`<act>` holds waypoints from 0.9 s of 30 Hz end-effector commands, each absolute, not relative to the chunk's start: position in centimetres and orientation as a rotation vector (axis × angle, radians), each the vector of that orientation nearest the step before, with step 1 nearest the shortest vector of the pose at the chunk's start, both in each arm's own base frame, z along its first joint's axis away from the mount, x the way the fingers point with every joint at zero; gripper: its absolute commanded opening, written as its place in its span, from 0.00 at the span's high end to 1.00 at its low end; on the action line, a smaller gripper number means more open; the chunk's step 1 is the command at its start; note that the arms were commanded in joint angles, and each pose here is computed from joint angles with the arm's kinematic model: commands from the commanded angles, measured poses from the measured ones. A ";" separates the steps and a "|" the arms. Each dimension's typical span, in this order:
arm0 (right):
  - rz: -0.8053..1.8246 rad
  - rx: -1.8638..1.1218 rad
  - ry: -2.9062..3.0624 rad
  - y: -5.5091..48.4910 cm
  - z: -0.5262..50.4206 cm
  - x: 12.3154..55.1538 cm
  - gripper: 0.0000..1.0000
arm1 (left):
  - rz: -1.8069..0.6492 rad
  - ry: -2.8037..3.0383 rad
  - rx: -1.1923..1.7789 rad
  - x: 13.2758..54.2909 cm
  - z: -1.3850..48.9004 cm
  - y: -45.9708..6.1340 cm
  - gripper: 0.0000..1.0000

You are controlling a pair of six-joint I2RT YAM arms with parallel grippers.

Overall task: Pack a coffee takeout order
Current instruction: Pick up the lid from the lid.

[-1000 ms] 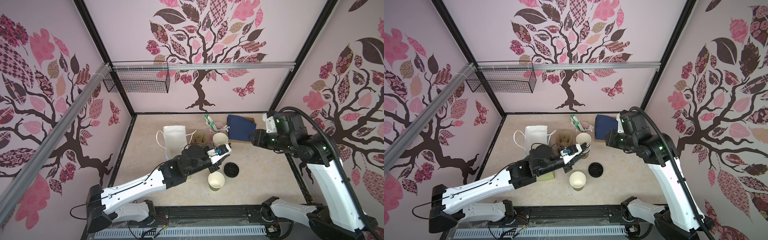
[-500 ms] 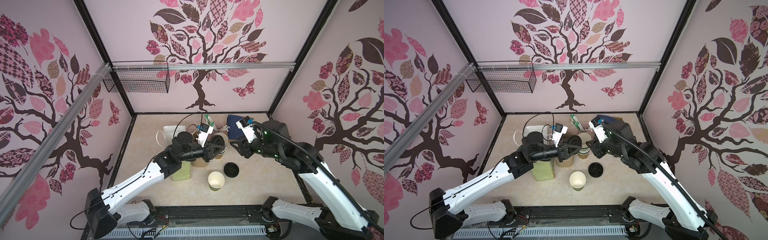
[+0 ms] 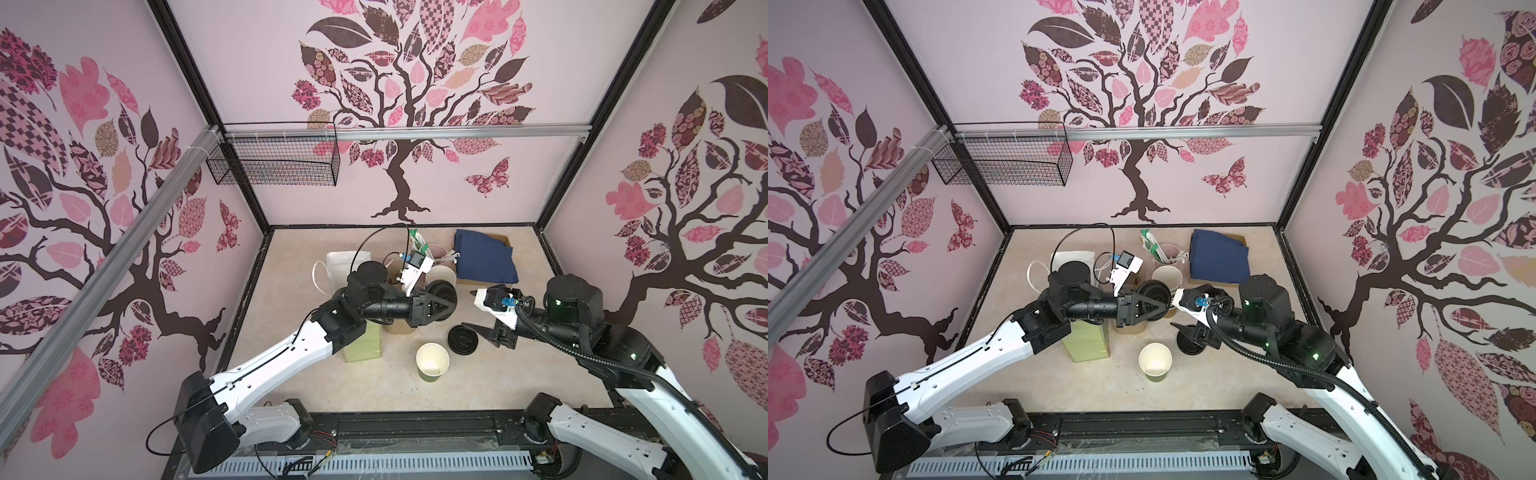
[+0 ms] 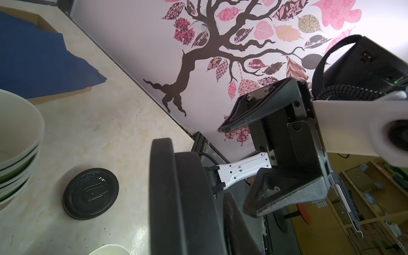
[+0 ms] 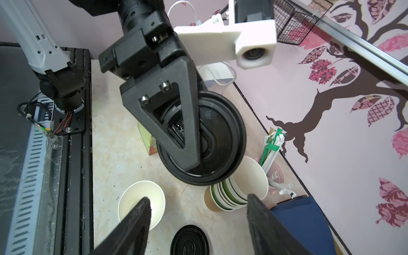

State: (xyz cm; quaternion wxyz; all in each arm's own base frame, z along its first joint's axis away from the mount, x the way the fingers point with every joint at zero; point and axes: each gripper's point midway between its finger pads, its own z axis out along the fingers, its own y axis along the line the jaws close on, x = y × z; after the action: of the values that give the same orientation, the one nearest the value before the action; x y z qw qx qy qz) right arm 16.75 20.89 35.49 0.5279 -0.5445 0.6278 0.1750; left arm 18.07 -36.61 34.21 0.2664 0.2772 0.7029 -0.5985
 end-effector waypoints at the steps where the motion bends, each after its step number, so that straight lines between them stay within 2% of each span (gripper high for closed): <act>1: 0.426 -1.364 1.418 22.0 36.2 16.5 0.22 | -1.634 1.888 0.815 17.5 34.7 -36.9 0.81; 12: 0.338 -1.529 1.357 24.1 34.3 16.3 0.10 | -1.661 1.935 0.838 17.3 33.9 -37.6 0.82; 27: 0.171 -1.585 1.364 24.1 32.0 17.6 0.11 | -1.668 1.950 0.874 16.9 33.7 -37.7 0.82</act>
State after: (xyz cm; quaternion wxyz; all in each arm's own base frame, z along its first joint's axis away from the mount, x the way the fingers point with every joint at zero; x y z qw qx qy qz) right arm 17.26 24.35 32.46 0.5022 -0.6498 0.5632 0.0917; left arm 17.00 -37.46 32.02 0.2001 0.2984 0.7194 -0.5944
